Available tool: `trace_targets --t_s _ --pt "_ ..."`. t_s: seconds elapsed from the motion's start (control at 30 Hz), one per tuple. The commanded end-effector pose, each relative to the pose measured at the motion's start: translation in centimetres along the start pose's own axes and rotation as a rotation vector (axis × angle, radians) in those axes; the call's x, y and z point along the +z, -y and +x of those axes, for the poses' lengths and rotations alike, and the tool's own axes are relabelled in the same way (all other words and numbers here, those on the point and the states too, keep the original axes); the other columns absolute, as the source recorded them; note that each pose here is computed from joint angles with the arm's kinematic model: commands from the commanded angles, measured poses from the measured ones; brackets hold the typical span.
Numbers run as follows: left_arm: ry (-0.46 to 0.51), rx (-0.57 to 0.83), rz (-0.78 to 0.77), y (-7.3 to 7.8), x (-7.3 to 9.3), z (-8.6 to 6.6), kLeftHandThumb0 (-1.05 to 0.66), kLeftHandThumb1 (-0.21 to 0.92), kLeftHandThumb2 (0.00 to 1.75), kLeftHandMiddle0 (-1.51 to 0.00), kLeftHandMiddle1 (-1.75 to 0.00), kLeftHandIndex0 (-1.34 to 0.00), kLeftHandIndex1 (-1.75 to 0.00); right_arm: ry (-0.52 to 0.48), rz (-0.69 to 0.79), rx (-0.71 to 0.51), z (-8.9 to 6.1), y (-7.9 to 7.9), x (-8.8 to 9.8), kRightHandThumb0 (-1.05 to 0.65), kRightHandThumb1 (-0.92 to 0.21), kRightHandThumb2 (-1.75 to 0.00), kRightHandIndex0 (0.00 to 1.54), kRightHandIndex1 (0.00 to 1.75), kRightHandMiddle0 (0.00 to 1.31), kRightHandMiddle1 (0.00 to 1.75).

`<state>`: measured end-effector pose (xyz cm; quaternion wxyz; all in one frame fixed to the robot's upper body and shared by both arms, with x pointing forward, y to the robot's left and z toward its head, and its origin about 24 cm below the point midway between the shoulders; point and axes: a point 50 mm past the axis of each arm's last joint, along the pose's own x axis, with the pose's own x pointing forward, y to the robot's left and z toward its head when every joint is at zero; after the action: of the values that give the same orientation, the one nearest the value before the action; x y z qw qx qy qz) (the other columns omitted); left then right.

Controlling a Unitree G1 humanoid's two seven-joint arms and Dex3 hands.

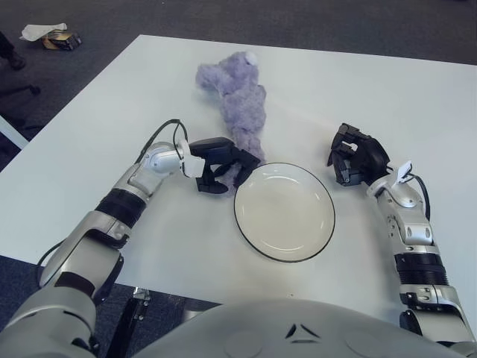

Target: Put the doll into the plate.

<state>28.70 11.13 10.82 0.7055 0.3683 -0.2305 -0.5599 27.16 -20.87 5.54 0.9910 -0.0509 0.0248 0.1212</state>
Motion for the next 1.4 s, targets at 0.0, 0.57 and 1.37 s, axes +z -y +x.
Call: trace_targets --t_s 0.0,0.57,1.37 --pt "-0.016 0.047 0.006 -1.1 0.1 -0.3 -0.56 0.15 1.53 -1.3 -1.75 -0.76 -1.75 -0.185 0.032 -0.005 -1.4 -0.1 -3.6 -0.01 -0.22 -1.43 0.57 1.75 0.56 1.74" --pt "-0.086 0.193 0.16 -1.6 -0.5 -0.3 -0.56 0.16 1.51 -1.33 -1.75 -0.75 -1.75 -0.191 0.044 -0.025 -1.6 0.3 -3.8 -0.01 -0.21 -1.44 0.58 1.75 0.56 1.74" --pt "-0.192 0.532 0.671 -4.3 -1.9 -1.7 -0.49 0.3 1.34 -1.16 -1.75 -0.63 -1.75 -0.207 0.02 -0.033 -1.6 0.4 -4.3 -0.01 -0.2 -1.46 0.59 1.75 0.57 1.74"
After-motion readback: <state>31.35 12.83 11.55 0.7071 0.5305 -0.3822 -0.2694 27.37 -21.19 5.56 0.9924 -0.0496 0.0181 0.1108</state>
